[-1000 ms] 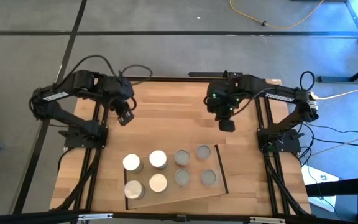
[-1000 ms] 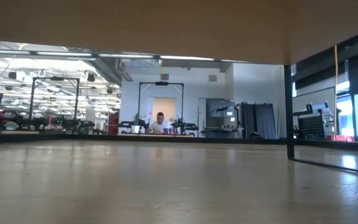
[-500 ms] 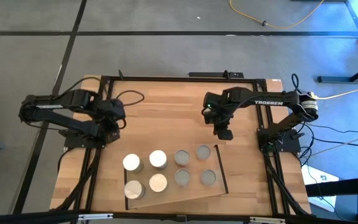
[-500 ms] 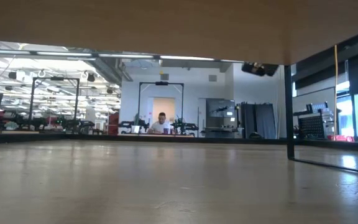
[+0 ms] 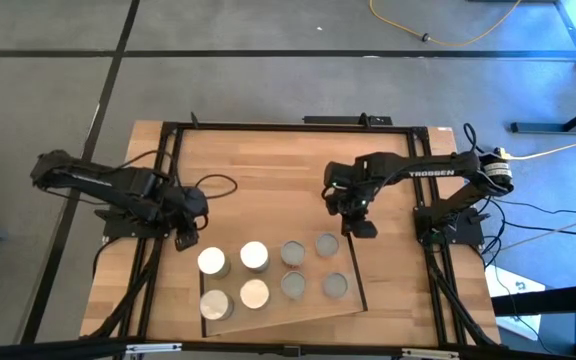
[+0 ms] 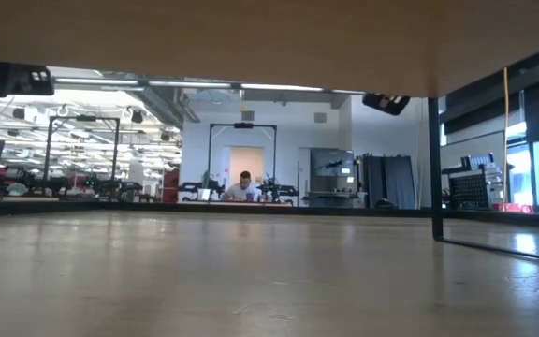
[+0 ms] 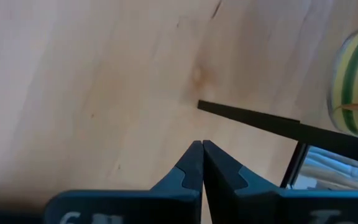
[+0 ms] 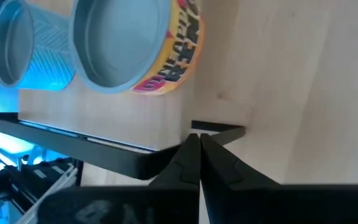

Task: Pick and place cans onto a shelf
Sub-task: Adjust the shelf

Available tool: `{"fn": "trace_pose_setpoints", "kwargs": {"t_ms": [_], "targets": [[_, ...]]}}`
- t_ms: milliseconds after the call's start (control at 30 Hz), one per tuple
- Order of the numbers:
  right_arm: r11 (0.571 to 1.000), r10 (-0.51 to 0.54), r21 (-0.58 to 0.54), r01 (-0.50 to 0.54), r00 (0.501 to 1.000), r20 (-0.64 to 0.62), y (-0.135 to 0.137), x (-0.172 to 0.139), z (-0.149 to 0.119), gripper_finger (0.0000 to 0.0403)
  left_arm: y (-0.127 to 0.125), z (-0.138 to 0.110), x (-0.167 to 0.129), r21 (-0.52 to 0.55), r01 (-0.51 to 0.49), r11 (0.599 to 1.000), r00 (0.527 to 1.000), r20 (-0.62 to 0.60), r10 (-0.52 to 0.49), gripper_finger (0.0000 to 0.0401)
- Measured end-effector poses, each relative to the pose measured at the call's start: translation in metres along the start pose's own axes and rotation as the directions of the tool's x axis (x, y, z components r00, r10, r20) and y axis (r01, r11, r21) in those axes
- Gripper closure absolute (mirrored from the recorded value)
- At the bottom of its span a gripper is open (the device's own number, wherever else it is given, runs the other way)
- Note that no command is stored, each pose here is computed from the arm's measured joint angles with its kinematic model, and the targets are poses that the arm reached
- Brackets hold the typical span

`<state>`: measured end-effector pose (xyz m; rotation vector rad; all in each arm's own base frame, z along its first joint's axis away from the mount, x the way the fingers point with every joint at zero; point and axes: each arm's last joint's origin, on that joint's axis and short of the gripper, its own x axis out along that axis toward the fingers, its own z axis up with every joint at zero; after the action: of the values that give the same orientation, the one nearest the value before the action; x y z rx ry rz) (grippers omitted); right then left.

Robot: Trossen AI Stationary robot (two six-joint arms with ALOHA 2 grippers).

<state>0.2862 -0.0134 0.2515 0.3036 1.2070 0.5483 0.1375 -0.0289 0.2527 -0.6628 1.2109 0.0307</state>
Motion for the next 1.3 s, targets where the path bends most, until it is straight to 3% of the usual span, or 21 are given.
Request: {"fn": "trace_pose_setpoints", "kwargs": {"t_ms": [333, 900, 1300], "targets": [[0.998, 0.034, 0.049, -0.034, 0.999, -0.013, 0.011, 0.007, 0.002, 0.0400, -0.011, -0.007, 0.006, -0.031, 0.035, 0.999, 0.999, -0.017, -0.035, 0.0401], [0.988, 0.126, 0.091, -0.121, 0.991, -0.044, 0.033, 0.020, 0.003, 0.0400, -0.025, -0.007, 0.008, -0.017, 0.079, 0.997, 0.993, 0.085, -0.077, 0.0401], [0.985, 0.162, 0.059, -0.159, 0.986, -0.040, 0.045, 0.027, 0.007, 0.0400, -0.031, -0.008, 0.011, -0.002, 0.090, 0.996, 0.991, 0.099, -0.089, 0.0401]]}}
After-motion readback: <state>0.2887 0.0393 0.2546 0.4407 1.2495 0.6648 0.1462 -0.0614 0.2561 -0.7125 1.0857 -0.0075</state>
